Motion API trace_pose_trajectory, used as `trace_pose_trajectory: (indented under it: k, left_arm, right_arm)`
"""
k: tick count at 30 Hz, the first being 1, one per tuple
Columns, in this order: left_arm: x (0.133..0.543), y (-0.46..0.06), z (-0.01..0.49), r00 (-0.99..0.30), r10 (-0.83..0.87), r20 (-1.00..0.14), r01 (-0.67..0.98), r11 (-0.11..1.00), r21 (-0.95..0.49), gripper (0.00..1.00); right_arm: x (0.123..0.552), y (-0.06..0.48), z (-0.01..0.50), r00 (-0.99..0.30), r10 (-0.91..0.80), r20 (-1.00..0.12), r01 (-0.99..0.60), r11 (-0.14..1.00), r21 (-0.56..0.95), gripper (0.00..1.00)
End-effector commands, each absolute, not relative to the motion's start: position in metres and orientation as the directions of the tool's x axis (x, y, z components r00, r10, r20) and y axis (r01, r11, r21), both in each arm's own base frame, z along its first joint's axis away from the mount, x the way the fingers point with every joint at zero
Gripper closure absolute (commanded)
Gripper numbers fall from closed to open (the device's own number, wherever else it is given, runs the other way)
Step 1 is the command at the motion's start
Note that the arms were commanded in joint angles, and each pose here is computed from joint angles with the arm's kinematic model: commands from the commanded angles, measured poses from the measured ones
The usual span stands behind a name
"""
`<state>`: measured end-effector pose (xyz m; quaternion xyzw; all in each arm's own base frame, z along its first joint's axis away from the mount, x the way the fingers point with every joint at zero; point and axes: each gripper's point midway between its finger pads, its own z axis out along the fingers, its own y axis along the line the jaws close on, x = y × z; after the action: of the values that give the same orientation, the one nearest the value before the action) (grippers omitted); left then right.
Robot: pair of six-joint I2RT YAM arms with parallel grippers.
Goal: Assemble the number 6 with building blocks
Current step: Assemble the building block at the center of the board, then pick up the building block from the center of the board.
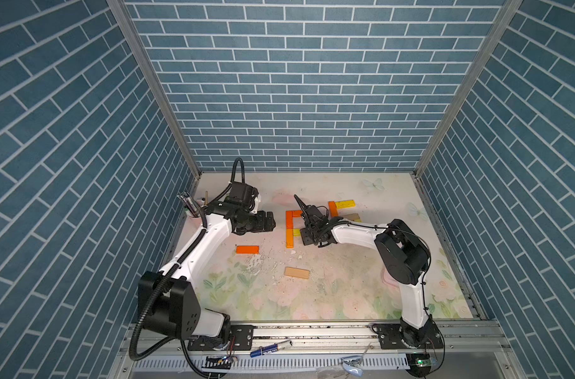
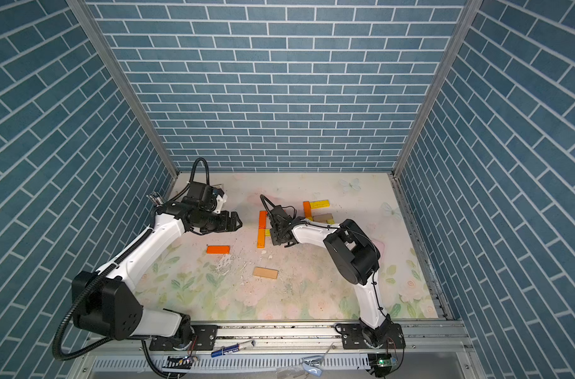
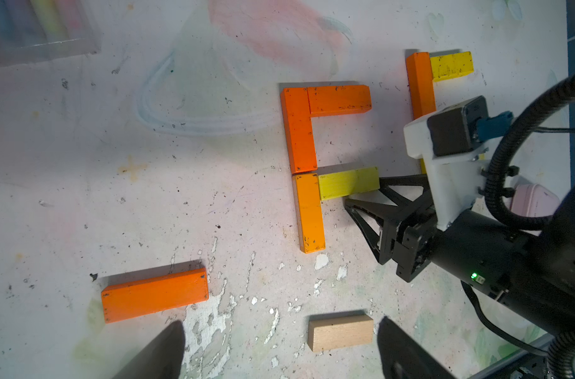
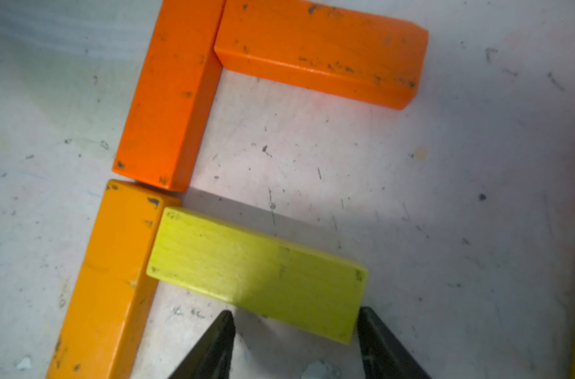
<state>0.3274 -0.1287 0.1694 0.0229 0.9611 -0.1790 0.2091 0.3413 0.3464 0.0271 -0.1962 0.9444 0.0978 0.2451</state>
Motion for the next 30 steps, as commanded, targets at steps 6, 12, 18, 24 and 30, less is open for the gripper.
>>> trace_pose_trajectory:
  k: [6,12,18,24,30]
  left_arm:
    - [0.327,-0.126,0.165,-0.917,-0.022,-0.398,0.113,0.942,-0.315,0.08]
    - [0.327,-0.122,0.166,-0.917,-0.034,-0.397,0.098,0.947,-0.306,0.08]
    - [0.328,-0.115,0.167,-0.919,-0.052,-0.391,0.068,0.956,-0.286,0.08]
    - [0.331,-0.102,0.169,-0.914,-0.094,-0.395,0.018,0.962,-0.271,0.08]
    - [0.332,-0.099,0.170,-0.913,-0.105,-0.395,0.007,0.962,-0.273,0.08]
  right_arm:
    - [0.332,0.337,0.110,-0.710,-0.363,-0.604,-0.500,0.863,0.068,0.35]
    - [0.306,0.337,0.130,-0.602,-0.426,-0.676,-0.639,0.765,0.087,0.37]
    - [0.261,0.353,0.119,-0.531,-0.511,-0.676,-0.782,0.604,0.157,0.40]
    - [0.215,0.371,0.092,-0.456,-0.634,-0.625,-0.871,0.461,0.169,0.42]
    - [0.190,0.384,0.072,-0.397,-0.722,-0.566,-0.911,0.382,0.152,0.43]
